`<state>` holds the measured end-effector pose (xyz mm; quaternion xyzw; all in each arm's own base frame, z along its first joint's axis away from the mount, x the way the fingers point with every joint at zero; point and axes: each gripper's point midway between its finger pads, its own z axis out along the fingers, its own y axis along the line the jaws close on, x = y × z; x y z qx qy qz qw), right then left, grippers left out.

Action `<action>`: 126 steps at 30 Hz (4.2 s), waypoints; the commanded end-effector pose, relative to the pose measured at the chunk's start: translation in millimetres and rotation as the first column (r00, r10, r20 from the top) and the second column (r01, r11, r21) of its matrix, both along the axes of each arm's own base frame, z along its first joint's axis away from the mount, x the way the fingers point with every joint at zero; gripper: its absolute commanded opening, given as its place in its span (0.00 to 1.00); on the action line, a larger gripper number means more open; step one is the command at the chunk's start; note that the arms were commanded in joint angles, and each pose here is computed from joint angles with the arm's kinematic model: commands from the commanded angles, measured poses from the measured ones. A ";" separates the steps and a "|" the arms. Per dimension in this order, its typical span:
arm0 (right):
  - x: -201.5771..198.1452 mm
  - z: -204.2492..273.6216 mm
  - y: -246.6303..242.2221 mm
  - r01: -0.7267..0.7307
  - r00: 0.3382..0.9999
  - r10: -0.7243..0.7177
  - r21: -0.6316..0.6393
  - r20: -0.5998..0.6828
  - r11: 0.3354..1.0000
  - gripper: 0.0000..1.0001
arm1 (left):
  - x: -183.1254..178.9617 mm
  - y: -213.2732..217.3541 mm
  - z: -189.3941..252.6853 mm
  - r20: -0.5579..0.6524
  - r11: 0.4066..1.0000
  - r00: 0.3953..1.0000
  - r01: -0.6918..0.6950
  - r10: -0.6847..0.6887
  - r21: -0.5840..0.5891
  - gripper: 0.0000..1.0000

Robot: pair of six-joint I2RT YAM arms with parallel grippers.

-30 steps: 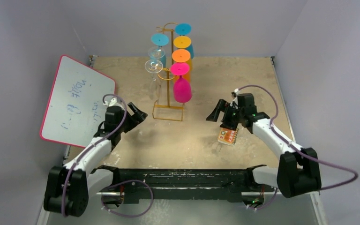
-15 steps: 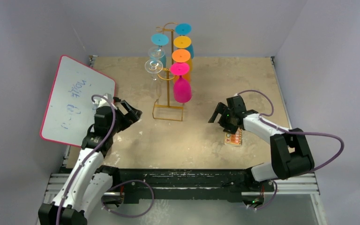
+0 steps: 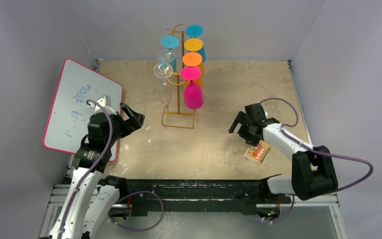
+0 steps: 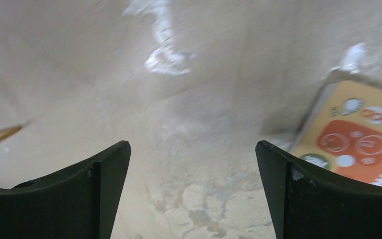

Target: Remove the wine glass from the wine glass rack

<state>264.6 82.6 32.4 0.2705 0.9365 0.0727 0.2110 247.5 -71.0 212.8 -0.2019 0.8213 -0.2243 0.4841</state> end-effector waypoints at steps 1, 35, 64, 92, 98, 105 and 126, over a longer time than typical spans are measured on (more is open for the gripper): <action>-10.2 16.1 41.6 -0.164 0.986 0.158 0.121 0.056 0.979 1.00 | -2.4 12.3 29.5 0.084 0.997 0.996 -0.027 0.021 0.068 0.95; -20.7 17.3 -47.8 0.181 0.980 -0.184 -0.049 -0.081 0.982 0.98 | -3.8 12.9 10.3 0.046 0.996 0.999 -0.021 0.017 0.084 0.98; 45.1 64.3 -115.6 0.228 0.972 -0.212 -0.192 0.098 0.955 0.98 | -4.0 14.3 10.4 0.042 0.996 0.999 -0.029 0.026 0.085 1.00; 77.0 344.4 141.8 -0.524 0.699 0.093 0.420 0.709 0.741 0.78 | -10.2 39.4 25.9 0.102 0.980 0.979 -0.186 0.178 0.076 1.00; 79.9 345.7 168.2 -0.539 0.718 0.095 0.465 0.689 0.703 0.76 | -10.9 32.9 26.2 0.108 0.987 0.985 -0.141 0.133 0.079 0.96; 89.5 351.1 188.8 -0.561 0.716 0.100 0.484 0.691 0.672 0.67 | -11.1 33.4 25.3 0.106 0.986 0.985 -0.144 0.135 0.081 0.95; 93.3 354.6 191.8 -0.540 0.732 0.077 0.507 0.677 0.672 0.15 | -10.0 30.4 22.7 0.098 0.989 0.988 -0.127 0.119 0.080 0.95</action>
